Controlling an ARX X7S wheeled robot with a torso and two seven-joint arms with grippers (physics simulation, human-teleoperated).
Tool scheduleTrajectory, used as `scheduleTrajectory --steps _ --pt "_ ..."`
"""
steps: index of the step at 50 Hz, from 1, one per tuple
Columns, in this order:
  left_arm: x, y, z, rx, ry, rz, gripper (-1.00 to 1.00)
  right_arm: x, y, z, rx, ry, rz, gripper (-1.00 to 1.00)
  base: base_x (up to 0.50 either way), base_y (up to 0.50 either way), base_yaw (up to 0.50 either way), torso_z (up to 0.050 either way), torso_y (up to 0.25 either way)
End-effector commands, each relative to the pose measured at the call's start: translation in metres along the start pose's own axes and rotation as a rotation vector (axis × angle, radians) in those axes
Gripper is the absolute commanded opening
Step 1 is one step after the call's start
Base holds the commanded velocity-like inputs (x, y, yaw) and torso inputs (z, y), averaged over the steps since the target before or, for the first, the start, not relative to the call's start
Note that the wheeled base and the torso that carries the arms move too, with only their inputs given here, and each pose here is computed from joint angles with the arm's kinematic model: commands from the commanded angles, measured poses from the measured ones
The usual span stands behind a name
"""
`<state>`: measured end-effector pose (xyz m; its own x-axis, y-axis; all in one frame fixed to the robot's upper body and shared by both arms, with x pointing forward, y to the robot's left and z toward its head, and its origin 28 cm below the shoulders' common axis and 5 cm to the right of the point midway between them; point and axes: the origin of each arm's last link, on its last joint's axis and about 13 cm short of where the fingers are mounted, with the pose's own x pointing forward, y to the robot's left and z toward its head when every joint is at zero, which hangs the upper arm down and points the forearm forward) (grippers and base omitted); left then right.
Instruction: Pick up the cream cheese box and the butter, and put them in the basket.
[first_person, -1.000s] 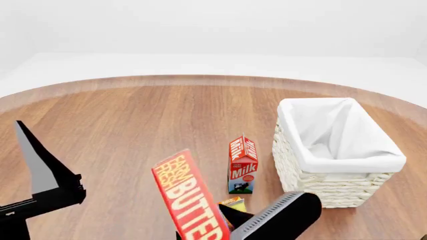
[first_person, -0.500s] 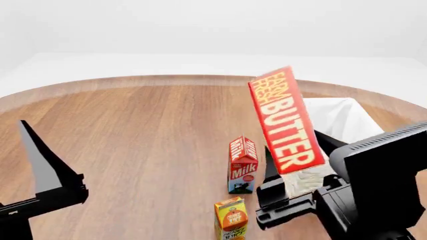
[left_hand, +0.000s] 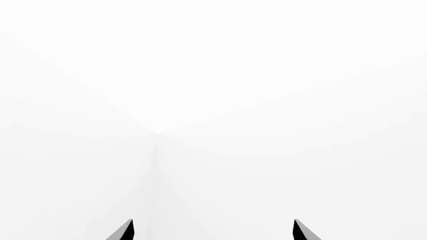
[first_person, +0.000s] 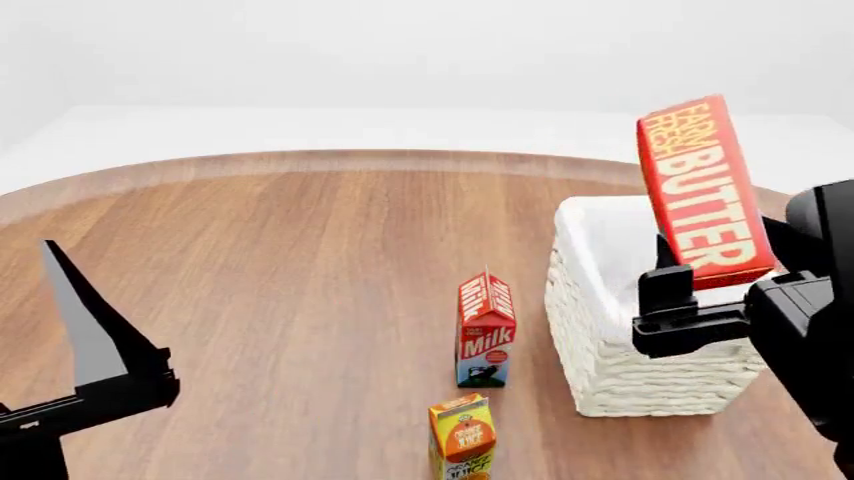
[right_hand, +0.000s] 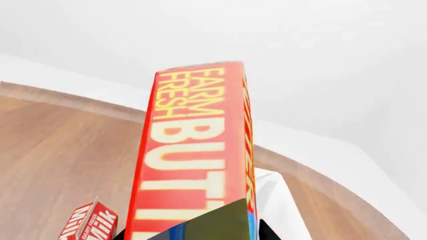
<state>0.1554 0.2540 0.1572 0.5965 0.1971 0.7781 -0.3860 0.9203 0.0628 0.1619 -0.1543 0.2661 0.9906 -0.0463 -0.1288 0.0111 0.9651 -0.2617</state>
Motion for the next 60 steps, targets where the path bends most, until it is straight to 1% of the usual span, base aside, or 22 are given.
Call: scheduleTrajectory --steps 1,5,15,20,21,30,31,33,34,36,39,41,46,47,54,60 --pt "0.0 0.0 0.0 0.001 0.0 0.0 1.0 0.016 -0.026 0.016 0.019 -0.038 -0.081 -1.0 0.0 0.0 0.0 0.0 0.01" --pt "0.0 -0.001 -0.001 0.001 0.0 -0.002 1.0 0.024 -0.031 0.019 0.017 -0.024 -0.09 -1.0 0.0 0.0 0.0 0.0 0.0" --pt "0.0 -0.001 0.0 0.0 0.0 -0.005 1.0 0.04 -0.044 0.037 -0.021 -0.032 -0.104 -1.0 0.0 0.0 0.0 0.0 0.001" --pt "0.0 -0.002 -0.001 -0.001 0.001 -0.006 1.0 0.05 -0.051 0.047 -0.001 -0.008 -0.095 -1.0 0.0 0.0 0.0 0.002 0.002" --pt "0.0 -0.002 0.0 -0.002 0.001 -0.007 1.0 0.055 -0.053 0.049 -0.01 -0.007 -0.097 -1.0 0.0 0.0 0.0 0.0 0.0" --pt "0.0 -0.002 0.0 -0.003 0.004 -0.009 1.0 0.075 -0.059 0.049 0.006 0.063 -0.073 -1.0 0.0 0.0 0.0 0.0 0.001" --pt "0.0 -0.002 0.0 -0.003 0.004 -0.009 1.0 0.078 -0.06 0.049 0.025 0.085 -0.058 -1.0 0.0 0.0 0.0 0.0 0.0" --pt "0.0 -0.002 0.0 -0.003 0.006 -0.01 1.0 0.081 -0.061 0.048 0.033 0.094 -0.054 -1.0 0.0 0.0 0.0 0.0 0.005" --pt "0.0 -0.002 0.0 -0.004 0.006 -0.01 1.0 0.083 -0.06 0.047 0.081 0.113 -0.04 -1.0 0.0 0.0 0.0 0.0 0.0" --pt "0.0 -0.002 0.0 -0.003 0.006 -0.01 1.0 0.085 -0.06 0.046 0.114 0.129 -0.022 -1.0 0.0 0.0 0.0 0.0 0.0" --pt "0.0 -0.002 0.0 -0.003 0.006 -0.01 1.0 0.092 -0.06 0.042 0.133 0.141 -0.022 -1.0 0.0 0.0 0.0 0.0 0.0" --pt "0.0 -0.002 0.0 -0.002 0.006 -0.01 1.0 0.097 -0.061 0.041 0.173 0.157 -0.03 -1.0 0.0 0.0 0.0 0.0 0.005" --pt "0.0 -0.002 0.0 -0.001 0.005 -0.01 1.0 0.104 -0.06 0.036 0.229 0.184 -0.028 -1.0 0.0 0.0 0.0 0.002 0.0" --pt "0.0 -0.002 0.0 -0.001 0.005 -0.009 1.0 0.105 -0.06 0.036 0.254 0.189 -0.029 -1.0 0.0 0.0 0.0 0.0 0.0" --pt "0.0 -0.002 -0.001 0.0 0.005 -0.01 1.0 0.113 -0.064 0.034 0.305 0.204 -0.045 -1.0 0.0 0.0 0.0 0.0 0.001" --pt "0.0 -0.003 -0.001 -0.001 0.005 -0.013 1.0 0.124 -0.067 0.037 0.33 0.236 -0.046 -1.0 0.0 0.0 0.0 0.0 0.002"
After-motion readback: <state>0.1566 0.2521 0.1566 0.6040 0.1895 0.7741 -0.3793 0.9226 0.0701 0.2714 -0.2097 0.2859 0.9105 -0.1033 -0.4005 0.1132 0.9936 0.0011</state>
